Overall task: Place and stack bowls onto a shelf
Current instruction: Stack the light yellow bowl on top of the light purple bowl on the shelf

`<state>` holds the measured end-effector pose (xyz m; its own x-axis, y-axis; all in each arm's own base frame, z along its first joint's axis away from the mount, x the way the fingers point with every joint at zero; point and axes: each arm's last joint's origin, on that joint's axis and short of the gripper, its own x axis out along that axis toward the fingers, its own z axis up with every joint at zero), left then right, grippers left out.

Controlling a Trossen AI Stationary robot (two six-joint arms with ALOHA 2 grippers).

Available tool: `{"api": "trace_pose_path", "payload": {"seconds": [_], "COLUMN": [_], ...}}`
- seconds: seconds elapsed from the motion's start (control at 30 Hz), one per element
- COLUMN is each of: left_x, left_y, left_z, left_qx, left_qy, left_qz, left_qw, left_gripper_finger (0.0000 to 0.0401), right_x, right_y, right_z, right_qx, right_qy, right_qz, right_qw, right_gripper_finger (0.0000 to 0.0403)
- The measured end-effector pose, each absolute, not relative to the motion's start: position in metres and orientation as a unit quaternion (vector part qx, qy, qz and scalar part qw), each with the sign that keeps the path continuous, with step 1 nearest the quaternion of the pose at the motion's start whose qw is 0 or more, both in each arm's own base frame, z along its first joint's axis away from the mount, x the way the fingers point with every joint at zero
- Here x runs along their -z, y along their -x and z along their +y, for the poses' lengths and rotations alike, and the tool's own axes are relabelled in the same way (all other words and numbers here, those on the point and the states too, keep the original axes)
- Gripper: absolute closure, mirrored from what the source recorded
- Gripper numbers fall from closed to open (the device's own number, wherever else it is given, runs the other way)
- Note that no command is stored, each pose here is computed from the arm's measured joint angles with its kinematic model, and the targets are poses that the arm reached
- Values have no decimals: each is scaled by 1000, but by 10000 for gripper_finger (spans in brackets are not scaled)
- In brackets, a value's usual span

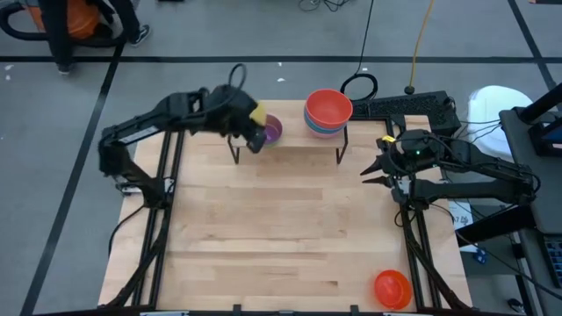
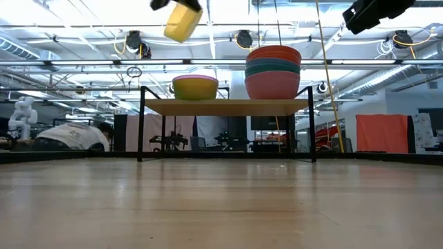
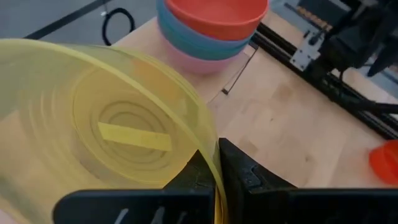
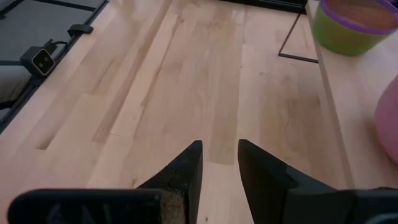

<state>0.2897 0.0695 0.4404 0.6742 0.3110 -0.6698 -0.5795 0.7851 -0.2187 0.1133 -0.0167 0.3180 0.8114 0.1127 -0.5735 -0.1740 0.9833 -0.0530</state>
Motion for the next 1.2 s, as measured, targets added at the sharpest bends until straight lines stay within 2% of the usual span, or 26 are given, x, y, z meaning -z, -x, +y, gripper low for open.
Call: {"api": "trace_pose_path", "payload": {"seconds": [0.17, 0.4, 0.83, 1.2], "left_x": [-444, -418, -388, -375], "left_y": [-309, -329, -353, -359], "left_z": [91, 99, 107, 128], "left_qx": [-227, -226, -195, -202], "left_qy": [204, 200, 170, 159], "left_qz": [345, 452, 509, 514], "left_qw": [888, 839, 821, 818], "left_gripper_finger": [398, 398, 398, 398], "right_x": [-318, -318, -320, -320], "right_y": [-113, -113, -113, -113], "right_z": [-18, -17, -18, -18], "right_qx": [-60, -60, -59, -59], "right_qy": [57, 57, 60, 61], "right_qz": [300, 299, 289, 287], "right_qw": [950, 951, 954, 954], "right_gripper_finger": [305, 305, 305, 305]}}
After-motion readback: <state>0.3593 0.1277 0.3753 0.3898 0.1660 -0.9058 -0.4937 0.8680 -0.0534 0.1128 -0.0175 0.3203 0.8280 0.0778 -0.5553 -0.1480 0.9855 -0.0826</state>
